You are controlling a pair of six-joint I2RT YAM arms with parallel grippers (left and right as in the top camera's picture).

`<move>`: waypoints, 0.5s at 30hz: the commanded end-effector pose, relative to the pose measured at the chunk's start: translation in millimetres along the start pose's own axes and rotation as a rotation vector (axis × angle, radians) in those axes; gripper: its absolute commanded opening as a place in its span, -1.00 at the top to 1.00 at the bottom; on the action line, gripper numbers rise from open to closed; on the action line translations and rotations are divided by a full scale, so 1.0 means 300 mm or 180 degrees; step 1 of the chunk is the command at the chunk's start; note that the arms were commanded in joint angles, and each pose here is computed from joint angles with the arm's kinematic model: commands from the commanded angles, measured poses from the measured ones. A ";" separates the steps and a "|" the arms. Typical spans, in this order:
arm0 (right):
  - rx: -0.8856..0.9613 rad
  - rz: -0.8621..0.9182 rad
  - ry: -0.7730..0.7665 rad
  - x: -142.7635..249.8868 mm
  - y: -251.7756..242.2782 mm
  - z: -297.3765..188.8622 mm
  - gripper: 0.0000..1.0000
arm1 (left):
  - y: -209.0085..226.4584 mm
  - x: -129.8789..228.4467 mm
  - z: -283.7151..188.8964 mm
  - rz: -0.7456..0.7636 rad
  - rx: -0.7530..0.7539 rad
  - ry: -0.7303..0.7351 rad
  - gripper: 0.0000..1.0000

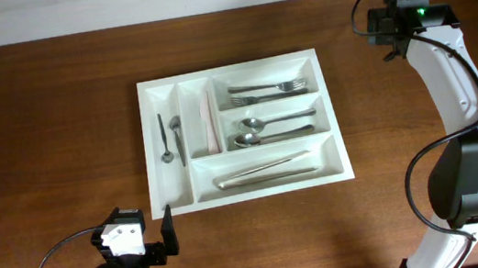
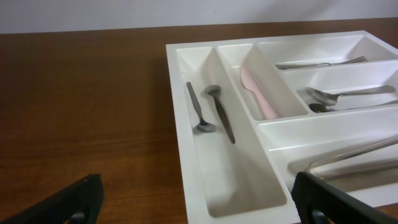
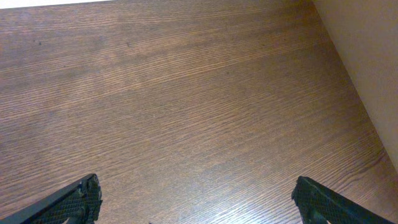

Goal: Pack container

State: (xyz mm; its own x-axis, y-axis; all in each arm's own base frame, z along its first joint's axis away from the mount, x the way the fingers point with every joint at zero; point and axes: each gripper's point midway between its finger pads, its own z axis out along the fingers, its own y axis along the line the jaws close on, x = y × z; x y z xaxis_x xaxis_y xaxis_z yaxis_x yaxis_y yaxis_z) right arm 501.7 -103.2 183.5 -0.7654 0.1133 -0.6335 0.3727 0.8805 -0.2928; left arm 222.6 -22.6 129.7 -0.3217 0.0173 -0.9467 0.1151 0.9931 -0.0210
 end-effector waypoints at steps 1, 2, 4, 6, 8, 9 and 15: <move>0.0029 0.0060 -0.0026 -0.012 -0.020 -0.006 -0.98 | -0.005 0.011 0.005 0.0054 0.0030 -0.0001 -0.98; 0.0029 0.0060 -0.0026 -0.012 -0.020 -0.006 -0.98 | -0.006 0.011 0.005 0.0054 0.0031 -0.0001 -0.98; 0.0029 0.0060 -0.0026 -0.012 -0.020 -0.006 -0.98 | -0.006 0.011 0.005 0.0054 0.0031 -0.0001 -0.99; 0.0029 0.0061 -0.0026 -0.012 -0.020 -0.006 -0.98 | -0.006 0.011 0.005 0.0054 0.0031 -0.0001 -0.98; 0.0029 0.0060 -0.0026 -0.012 -0.020 -0.006 -0.98 | -0.006 0.011 0.005 0.0054 0.0031 -0.0001 -0.98; 0.0029 0.0060 -0.0026 -0.012 -0.020 -0.006 -0.98 | -0.006 0.011 0.005 0.0054 0.0031 -0.0001 -0.98; 0.0022 0.0068 -0.0053 -0.019 -0.022 -0.019 -0.98 | -0.005 0.011 0.005 0.0054 0.0030 -0.0001 -0.98</move>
State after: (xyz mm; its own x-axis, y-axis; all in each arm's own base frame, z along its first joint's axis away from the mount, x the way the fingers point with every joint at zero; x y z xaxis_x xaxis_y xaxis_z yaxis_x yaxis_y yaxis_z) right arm 501.7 -103.3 183.5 -0.7657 0.1126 -0.6333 0.3723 0.8805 -0.2936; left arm 222.6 -22.6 129.7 -0.3217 0.0173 -0.9467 0.1151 0.9931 -0.0210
